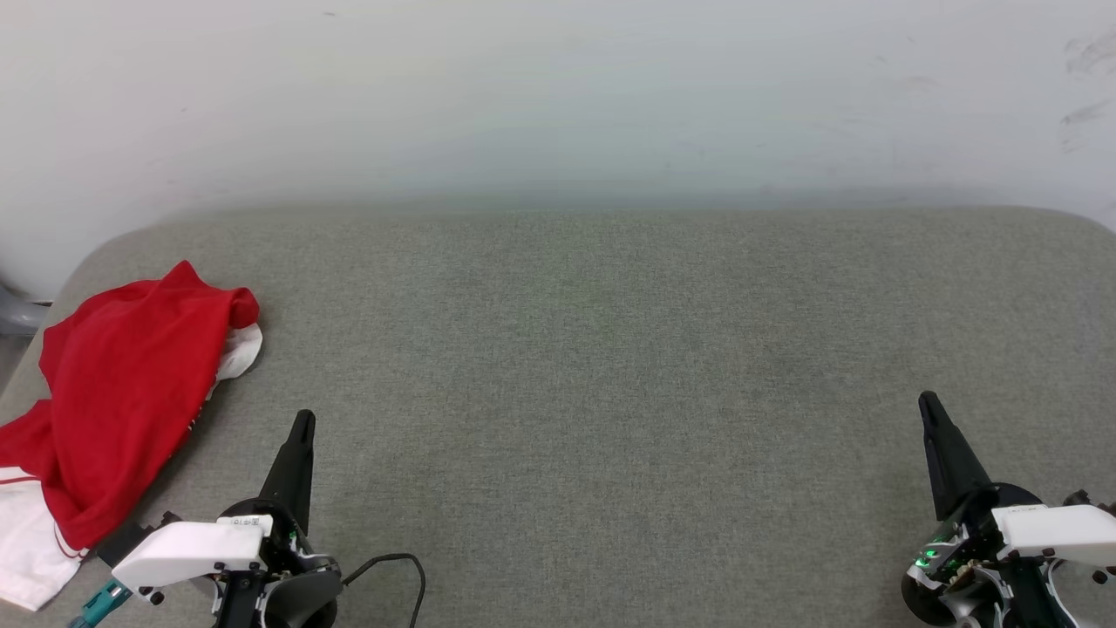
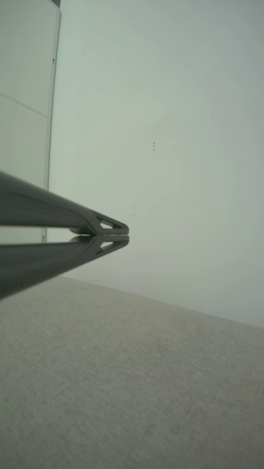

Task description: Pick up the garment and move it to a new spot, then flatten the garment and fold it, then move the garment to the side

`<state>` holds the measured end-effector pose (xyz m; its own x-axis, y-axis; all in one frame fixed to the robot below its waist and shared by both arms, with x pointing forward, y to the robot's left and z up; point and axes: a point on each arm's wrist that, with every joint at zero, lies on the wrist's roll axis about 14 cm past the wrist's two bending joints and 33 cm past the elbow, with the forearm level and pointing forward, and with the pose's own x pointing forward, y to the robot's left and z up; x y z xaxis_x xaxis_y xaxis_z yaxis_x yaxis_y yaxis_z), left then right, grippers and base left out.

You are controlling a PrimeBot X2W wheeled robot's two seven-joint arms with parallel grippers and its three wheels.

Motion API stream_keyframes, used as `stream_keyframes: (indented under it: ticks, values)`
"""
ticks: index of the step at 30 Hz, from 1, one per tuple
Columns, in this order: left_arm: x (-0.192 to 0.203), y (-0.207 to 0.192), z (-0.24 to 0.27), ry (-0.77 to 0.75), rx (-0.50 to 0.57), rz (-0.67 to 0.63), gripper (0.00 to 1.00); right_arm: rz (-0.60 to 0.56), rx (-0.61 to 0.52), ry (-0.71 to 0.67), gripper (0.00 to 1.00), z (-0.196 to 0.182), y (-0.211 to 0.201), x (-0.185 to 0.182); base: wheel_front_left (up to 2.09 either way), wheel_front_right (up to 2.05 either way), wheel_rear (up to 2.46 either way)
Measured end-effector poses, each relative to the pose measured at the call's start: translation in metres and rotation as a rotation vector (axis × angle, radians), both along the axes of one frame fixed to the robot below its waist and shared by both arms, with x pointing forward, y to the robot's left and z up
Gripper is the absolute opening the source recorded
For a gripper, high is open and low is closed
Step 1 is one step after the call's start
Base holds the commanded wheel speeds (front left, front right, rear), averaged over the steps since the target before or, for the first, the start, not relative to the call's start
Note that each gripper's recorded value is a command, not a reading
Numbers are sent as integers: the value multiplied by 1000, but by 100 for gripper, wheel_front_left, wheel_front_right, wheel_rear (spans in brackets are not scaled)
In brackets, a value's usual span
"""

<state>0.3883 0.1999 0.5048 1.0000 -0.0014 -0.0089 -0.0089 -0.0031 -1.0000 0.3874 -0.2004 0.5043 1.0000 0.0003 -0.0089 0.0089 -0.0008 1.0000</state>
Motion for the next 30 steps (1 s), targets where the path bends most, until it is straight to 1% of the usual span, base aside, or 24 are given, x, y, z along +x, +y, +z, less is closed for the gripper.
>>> stream_keyframes:
  ticks: [30]
  values:
    - [0, 0, 0, 0, 0, 0, 0, 0, 0, 0, 0, 0, 0, 0, 0, 0, 0]
